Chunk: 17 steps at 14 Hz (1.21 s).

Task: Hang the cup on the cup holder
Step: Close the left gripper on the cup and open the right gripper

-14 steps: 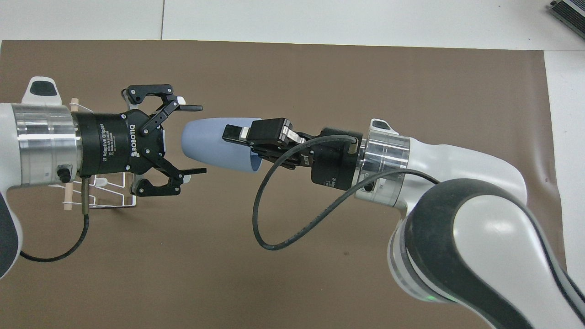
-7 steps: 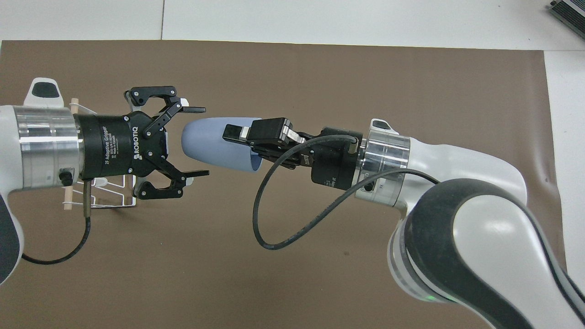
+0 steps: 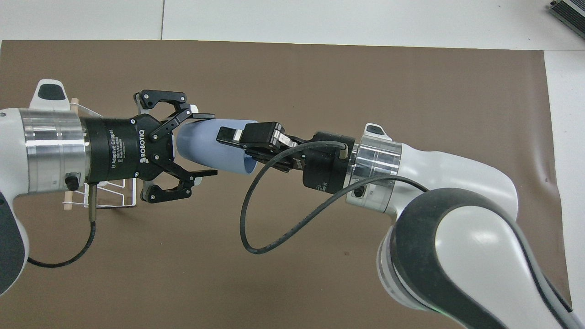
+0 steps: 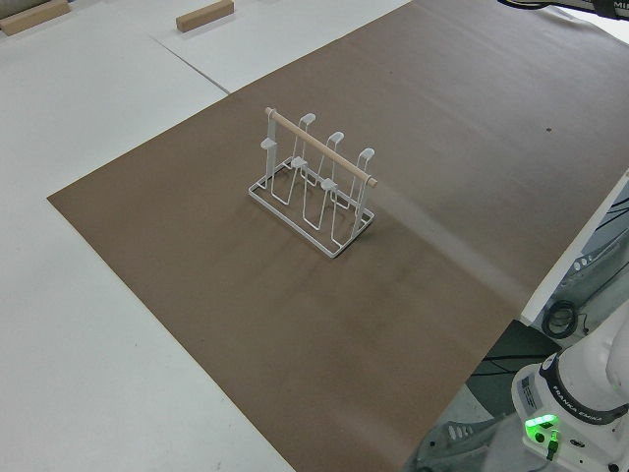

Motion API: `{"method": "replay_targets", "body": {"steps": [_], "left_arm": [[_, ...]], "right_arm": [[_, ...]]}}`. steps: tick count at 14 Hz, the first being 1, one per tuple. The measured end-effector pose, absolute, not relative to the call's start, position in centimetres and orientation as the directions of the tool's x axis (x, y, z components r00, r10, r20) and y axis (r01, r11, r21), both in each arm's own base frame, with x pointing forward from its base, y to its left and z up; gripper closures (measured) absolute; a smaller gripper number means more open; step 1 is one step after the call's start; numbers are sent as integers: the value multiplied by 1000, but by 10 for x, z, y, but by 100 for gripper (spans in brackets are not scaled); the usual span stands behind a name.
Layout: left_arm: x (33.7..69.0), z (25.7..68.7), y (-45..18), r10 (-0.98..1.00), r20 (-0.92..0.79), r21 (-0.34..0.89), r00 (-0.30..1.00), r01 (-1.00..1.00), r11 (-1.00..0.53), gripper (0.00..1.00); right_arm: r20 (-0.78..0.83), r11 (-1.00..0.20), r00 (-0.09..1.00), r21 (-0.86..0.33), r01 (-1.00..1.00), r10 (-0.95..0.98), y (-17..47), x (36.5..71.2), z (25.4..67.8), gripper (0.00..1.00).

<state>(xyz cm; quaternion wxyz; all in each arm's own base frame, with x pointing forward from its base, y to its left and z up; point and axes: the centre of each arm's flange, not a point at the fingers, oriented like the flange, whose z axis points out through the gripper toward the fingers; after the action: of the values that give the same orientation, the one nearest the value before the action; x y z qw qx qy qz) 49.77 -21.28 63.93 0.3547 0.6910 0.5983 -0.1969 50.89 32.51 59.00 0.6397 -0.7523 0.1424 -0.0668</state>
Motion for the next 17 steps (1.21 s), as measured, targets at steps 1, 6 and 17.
{"method": "replay_targets", "body": {"steps": [1, 6, 17], "left_arm": [[498, 639, -213, 687, -697, 254, 207, 967, -33, 22], [498, 639, -212, 687, -697, 254, 206, 967, -33, 22], [497, 639, -210, 687, -698, 248, 204, 968, -35, 22]], "right_arm": [[-84, -140, 950, -981, -131, -301, 325, 509, 590, 93], [-85, -140, 950, -981, -132, -301, 325, 509, 590, 93], [-88, -140, 950, -981, -135, -299, 327, 508, 590, 94]]}}
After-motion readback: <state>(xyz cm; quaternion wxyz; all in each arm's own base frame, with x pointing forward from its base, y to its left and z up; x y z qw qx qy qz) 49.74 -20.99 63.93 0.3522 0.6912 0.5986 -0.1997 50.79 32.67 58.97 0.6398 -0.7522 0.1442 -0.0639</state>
